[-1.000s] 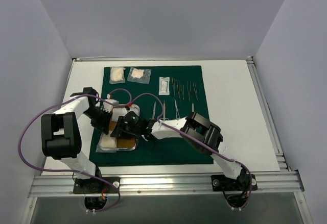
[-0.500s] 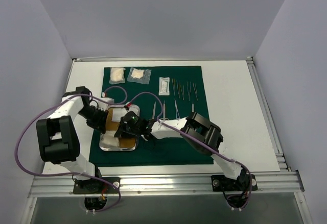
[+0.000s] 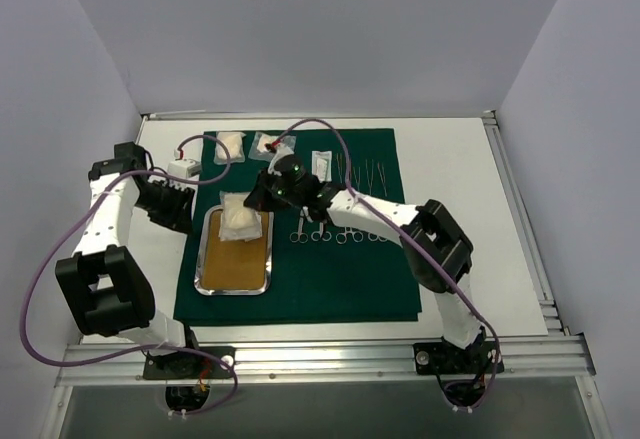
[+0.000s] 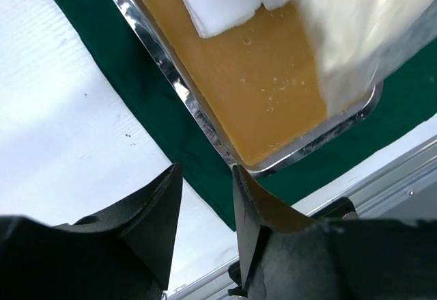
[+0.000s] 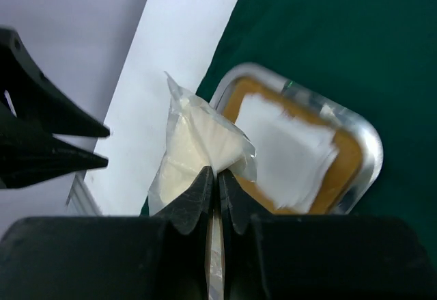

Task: Open and lay out the surgical kit
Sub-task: Pick up the medical item from the container, then place the medical item in the surgical kit.

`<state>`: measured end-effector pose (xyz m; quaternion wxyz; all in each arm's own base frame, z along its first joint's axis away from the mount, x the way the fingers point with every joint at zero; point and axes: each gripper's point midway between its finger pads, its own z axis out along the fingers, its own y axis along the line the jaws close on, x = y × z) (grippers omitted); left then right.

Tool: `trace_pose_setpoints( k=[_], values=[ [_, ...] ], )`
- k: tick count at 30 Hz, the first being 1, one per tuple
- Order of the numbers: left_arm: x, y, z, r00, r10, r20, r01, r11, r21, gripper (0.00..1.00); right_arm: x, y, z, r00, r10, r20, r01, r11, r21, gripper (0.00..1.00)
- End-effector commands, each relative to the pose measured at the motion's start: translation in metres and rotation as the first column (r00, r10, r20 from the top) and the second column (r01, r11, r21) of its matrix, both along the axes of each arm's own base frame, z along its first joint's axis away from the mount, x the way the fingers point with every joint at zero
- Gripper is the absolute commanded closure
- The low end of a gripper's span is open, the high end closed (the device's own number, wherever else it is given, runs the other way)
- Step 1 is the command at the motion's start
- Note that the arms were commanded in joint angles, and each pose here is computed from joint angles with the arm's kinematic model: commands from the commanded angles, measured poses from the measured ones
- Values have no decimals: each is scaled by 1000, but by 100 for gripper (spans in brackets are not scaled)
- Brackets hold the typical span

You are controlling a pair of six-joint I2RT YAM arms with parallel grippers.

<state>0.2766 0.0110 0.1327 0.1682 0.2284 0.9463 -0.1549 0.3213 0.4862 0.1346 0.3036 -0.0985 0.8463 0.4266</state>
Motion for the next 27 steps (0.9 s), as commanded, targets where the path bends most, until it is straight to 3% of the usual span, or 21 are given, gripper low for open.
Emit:
trace_pose_setpoints(
  k=[1,8,15,17,27],
  values=[
    [23,0,13,999,39,37,-37,999,-34,54,49,-31,62,986,-1,169,-3,1000,23,100],
    [97,17,22,970,200,140,-202,979,-4,46,161,-97,46,945,-119,304,173,972,-158,100],
    [141,15,0,964,247,103,-250,968,16,46,244,-125,52,921,-207,331,238,970,-55,100],
    [145,10,-6,966,237,99,-240,971,22,46,255,-128,25,937,-200,287,229,971,-71,100],
    [148,3,-30,975,214,57,-217,974,58,46,288,-140,-20,940,-232,249,252,966,-52,100]
  ],
)
